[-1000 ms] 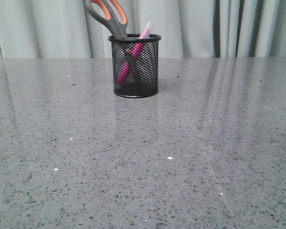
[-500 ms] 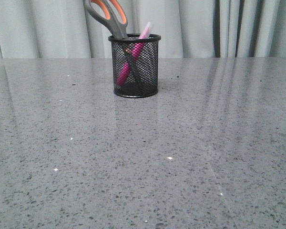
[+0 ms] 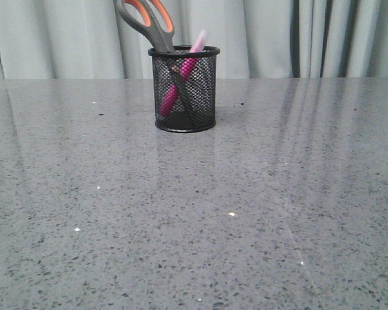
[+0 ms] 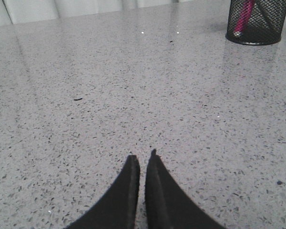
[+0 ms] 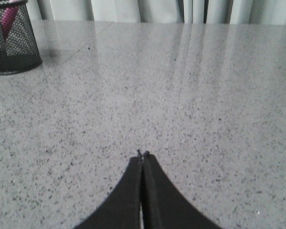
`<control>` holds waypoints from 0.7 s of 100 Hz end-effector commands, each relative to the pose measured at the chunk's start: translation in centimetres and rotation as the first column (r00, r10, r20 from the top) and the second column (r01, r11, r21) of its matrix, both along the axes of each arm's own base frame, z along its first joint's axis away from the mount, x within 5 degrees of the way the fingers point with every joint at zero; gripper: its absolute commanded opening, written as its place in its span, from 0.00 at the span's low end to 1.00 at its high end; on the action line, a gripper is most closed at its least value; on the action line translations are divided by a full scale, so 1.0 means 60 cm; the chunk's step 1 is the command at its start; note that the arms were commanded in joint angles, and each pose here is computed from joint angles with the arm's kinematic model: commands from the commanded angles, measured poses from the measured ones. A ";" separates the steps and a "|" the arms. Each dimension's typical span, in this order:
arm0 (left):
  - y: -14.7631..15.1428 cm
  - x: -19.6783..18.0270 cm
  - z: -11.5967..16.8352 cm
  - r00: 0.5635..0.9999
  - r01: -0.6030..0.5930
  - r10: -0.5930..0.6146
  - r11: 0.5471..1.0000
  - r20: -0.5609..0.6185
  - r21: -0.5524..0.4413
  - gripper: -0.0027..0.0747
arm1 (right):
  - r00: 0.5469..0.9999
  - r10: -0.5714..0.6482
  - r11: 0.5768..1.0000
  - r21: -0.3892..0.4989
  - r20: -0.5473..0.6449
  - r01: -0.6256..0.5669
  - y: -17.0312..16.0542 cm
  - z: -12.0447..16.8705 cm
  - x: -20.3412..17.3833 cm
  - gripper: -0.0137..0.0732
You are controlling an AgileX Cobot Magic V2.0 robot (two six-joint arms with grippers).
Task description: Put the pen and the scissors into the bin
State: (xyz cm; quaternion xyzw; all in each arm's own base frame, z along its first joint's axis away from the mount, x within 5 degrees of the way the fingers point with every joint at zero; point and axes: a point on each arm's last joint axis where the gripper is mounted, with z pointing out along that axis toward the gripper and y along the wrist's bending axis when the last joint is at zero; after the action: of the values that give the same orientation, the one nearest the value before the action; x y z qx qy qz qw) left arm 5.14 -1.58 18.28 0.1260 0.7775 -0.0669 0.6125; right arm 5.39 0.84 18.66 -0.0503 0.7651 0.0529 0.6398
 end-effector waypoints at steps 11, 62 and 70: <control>0.001 0.001 0.000 0.998 -0.011 0.013 0.999 0.065 -0.038 0.04 | 1.000 -0.007 1.000 -0.006 -0.030 0.006 -0.001 -0.013 -0.001 0.08; 0.001 0.001 0.000 0.998 -0.011 0.013 0.999 0.065 -0.038 0.04 | 0.999 -0.006 1.000 -0.010 -0.048 0.006 -0.001 -0.015 -0.002 0.08; 0.001 0.001 0.000 0.998 -0.011 0.013 0.999 0.065 -0.038 0.04 | 0.999 -0.007 1.000 -0.012 -0.047 0.006 -0.001 -0.015 -0.002 0.08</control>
State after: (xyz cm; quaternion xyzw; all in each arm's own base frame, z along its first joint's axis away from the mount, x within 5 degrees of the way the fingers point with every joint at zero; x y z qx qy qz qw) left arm 5.14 -1.58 18.28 0.1260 0.7775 -0.0669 0.6125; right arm 5.25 0.84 18.03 -0.0525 0.7871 0.0516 0.6124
